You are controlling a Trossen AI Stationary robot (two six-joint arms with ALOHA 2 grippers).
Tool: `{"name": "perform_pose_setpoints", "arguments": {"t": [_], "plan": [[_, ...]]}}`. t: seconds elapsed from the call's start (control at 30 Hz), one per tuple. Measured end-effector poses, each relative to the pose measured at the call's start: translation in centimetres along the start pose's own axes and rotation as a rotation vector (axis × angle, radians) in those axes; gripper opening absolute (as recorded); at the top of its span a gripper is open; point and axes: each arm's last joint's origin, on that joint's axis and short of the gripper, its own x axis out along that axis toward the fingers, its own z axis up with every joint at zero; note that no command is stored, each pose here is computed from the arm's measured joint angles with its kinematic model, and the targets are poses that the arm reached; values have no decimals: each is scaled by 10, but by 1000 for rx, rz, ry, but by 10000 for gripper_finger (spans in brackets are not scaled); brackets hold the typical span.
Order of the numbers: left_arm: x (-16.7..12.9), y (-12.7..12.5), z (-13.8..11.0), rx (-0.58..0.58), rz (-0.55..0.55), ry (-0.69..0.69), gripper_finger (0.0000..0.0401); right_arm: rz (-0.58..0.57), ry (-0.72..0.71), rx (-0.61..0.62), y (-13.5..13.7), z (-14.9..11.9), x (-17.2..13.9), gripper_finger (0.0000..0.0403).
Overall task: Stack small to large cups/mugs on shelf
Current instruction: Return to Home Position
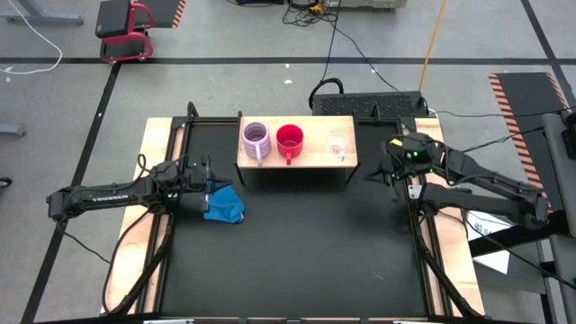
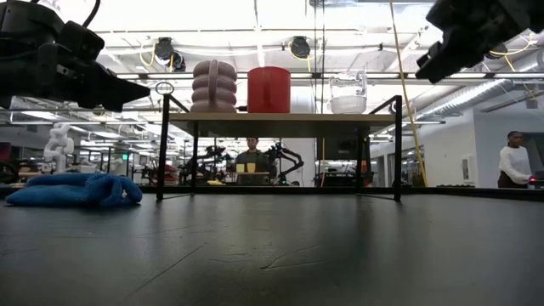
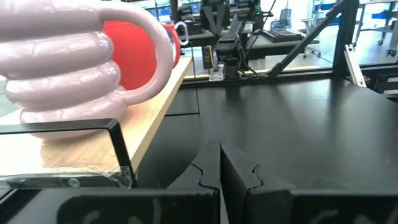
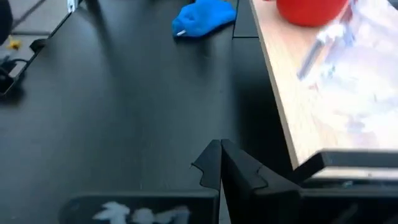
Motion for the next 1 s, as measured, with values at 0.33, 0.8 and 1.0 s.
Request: {"name": "perform_pose_setpoints", "arguments": {"t": [0.33, 0.8, 1.0], "plan": [[0, 1, 0, -2, 48, -1, 1, -66, -205, 140, 1, -17, 4, 0], [0, 1, 3, 3, 31, -29, 1, -87, -296, 158, 0, -49, 22, 0], [0, 1, 3, 0, 30, -26, 0, -90, -297, 133, 0, -53, 26, 0]]}}
